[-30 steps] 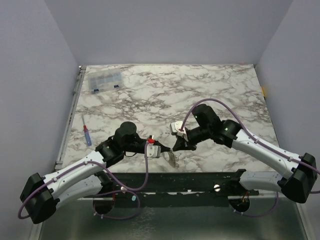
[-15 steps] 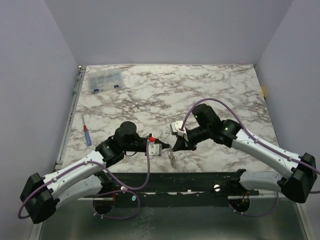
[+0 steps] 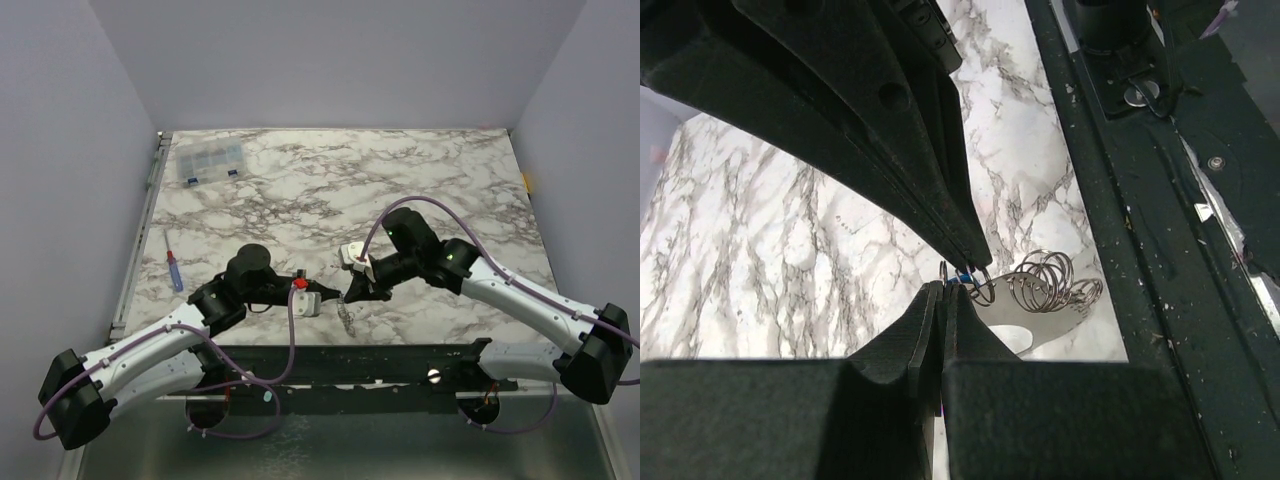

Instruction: Put the keys on the keyring

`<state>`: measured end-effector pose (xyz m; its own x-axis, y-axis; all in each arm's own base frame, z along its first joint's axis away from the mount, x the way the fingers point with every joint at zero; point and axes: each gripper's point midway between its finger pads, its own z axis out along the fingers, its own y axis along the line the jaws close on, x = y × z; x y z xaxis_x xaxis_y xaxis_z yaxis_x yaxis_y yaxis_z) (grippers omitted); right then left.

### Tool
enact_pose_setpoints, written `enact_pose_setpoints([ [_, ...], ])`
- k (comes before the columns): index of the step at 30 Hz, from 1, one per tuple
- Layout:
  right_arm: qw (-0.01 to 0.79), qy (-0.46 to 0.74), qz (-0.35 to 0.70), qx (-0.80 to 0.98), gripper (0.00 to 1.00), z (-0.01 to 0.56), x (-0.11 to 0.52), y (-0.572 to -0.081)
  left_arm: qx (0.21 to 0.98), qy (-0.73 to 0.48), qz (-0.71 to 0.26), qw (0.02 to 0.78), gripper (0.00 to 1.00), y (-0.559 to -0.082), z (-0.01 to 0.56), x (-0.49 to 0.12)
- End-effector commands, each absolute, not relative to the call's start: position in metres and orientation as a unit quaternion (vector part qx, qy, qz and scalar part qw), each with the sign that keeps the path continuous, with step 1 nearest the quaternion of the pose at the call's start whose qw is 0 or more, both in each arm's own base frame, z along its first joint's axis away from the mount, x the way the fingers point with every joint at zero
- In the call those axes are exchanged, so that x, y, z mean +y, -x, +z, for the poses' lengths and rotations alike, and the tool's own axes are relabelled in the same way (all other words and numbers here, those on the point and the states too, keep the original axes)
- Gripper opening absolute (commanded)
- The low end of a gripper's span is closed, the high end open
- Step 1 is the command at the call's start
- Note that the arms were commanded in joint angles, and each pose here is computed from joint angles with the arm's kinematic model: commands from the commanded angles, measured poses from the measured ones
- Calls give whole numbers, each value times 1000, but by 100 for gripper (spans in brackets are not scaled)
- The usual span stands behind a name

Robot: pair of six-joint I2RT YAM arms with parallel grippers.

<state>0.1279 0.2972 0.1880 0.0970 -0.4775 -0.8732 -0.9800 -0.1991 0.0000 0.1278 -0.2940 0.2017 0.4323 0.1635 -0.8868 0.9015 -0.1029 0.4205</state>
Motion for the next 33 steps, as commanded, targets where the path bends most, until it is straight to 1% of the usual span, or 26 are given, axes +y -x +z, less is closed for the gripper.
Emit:
enact_pose_setpoints([
  [1, 326, 667, 399, 538, 0, 190, 300, -129, 365, -664, -362, 543, 0, -117, 221, -297],
  [20, 342, 668, 373, 545, 1, 196, 295, -135, 374, -670, -380, 517, 0, -109, 208, -298],
  [33, 352, 667, 365, 547, 1, 199, 292, -136, 377, -671, -376, 516, 0, -111, 206, -298],
])
